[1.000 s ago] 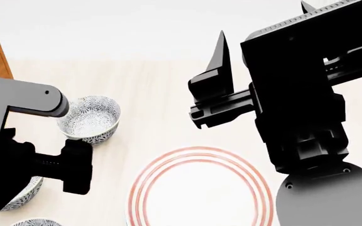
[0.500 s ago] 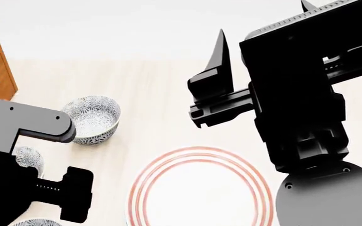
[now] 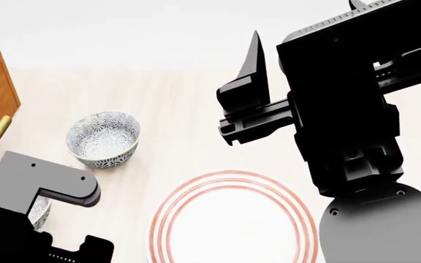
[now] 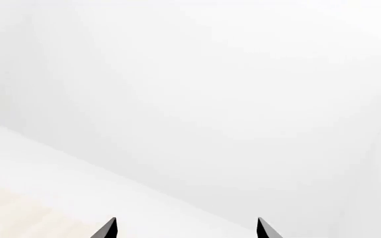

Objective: Put the bowl at the front on the plate.

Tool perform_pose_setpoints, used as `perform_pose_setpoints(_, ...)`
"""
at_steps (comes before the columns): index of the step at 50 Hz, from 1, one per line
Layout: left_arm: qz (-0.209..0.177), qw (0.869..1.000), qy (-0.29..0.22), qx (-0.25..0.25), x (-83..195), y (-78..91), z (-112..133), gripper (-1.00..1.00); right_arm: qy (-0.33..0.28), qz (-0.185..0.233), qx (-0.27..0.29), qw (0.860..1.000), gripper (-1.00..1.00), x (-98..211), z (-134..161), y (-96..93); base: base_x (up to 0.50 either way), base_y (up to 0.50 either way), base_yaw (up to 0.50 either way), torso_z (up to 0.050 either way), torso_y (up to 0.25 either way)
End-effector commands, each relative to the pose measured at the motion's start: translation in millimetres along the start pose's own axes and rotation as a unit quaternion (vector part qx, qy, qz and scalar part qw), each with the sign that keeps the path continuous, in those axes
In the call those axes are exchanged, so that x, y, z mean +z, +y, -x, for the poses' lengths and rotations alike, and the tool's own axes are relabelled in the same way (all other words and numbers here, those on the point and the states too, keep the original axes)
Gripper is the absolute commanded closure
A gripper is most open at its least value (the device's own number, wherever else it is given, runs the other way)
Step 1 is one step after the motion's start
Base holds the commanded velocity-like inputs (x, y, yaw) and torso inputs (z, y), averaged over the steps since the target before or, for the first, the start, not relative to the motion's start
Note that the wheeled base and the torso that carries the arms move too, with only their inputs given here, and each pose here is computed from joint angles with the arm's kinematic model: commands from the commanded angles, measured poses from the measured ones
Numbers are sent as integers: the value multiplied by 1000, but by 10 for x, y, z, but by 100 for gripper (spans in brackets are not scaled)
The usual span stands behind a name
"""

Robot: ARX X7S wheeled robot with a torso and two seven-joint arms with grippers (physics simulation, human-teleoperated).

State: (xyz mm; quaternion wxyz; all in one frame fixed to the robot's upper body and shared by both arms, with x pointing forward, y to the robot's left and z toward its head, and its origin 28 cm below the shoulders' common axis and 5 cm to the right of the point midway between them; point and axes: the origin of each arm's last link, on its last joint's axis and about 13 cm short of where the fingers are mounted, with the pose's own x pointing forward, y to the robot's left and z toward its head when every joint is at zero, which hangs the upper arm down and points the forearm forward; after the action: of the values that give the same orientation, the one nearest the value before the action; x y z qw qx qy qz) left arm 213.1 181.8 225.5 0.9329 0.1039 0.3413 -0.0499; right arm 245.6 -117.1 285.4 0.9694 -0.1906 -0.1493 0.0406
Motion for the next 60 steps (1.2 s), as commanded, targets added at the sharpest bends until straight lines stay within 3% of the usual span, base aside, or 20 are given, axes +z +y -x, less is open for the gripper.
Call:
perform_pose_setpoints(1, -19, 999, 29, -7, -97, -27, 18, -100, -1, 0, 0, 1000, -100, -3, -5, 4, 0, 0, 0, 0, 0)
perform_pose_setpoints(15, -35, 996, 74, -19, -164, -31, -15, -100, -2, 2, 0, 1000, -100, -6, 6, 6, 0, 0, 0, 0, 0)
perform_pose_setpoints(60, -49, 990, 131, -31, -424, -88, -218, -100, -2, 6, 4, 1000, -100, -30, -19, 14, 0, 0, 0, 0, 0)
